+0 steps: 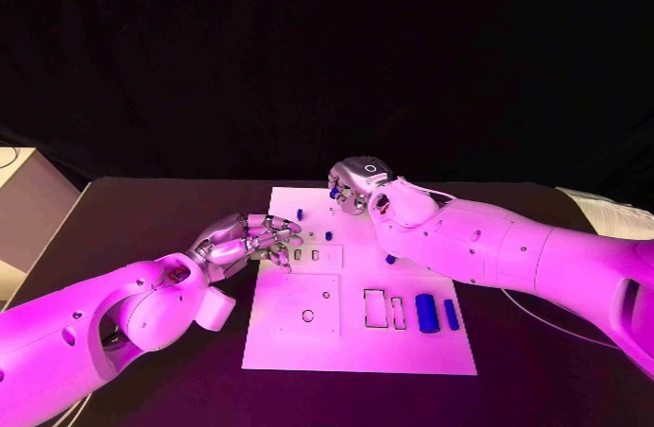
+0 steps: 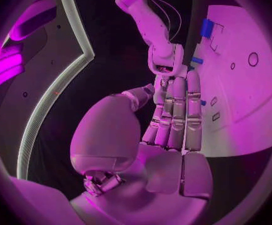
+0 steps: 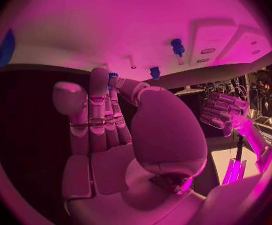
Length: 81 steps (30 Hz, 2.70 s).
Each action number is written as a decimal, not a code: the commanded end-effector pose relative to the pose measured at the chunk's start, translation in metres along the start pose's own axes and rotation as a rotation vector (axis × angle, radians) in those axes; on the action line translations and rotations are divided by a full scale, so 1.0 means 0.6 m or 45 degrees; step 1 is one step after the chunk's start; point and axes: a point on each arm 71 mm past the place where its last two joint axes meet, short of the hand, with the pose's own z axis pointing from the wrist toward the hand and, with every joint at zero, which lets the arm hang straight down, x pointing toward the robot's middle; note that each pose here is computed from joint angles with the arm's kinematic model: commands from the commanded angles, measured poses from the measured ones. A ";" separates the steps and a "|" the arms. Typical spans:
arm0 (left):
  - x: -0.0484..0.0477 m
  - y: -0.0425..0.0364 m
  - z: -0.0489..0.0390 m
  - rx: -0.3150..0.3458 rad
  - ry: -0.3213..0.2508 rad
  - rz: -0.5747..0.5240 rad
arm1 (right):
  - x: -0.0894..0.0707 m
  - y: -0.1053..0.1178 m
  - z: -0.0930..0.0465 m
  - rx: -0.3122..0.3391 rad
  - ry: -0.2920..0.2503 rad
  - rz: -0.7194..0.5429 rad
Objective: Assemble the parts on the task board
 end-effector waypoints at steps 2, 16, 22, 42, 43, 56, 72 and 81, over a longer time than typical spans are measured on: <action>0.003 -0.002 0.001 0.008 0.018 -0.001 | 0.013 0.001 -0.002 0.000 0.074 -0.026; 0.000 -0.001 0.000 0.006 0.014 0.000 | 0.010 -0.002 -0.002 0.022 0.039 -0.041; -0.002 -0.001 0.000 0.004 0.011 0.001 | 0.007 -0.002 -0.003 0.024 0.012 -0.040; -0.006 0.001 -0.001 -0.003 0.007 0.002 | 0.002 0.000 -0.005 0.018 -0.043 -0.028; -0.006 0.001 -0.001 -0.003 0.007 0.002 | 0.002 0.000 -0.005 0.018 -0.043 -0.028; -0.009 0.003 0.000 -0.007 0.002 0.004 | 0.000 -0.002 -0.006 0.023 -0.055 -0.035; -0.010 0.004 0.001 -0.007 0.001 0.004 | -0.003 -0.002 -0.012 0.015 -0.075 -0.041; -0.010 0.004 0.001 -0.007 0.003 0.004 | -0.002 -0.006 -0.012 0.030 -0.071 -0.048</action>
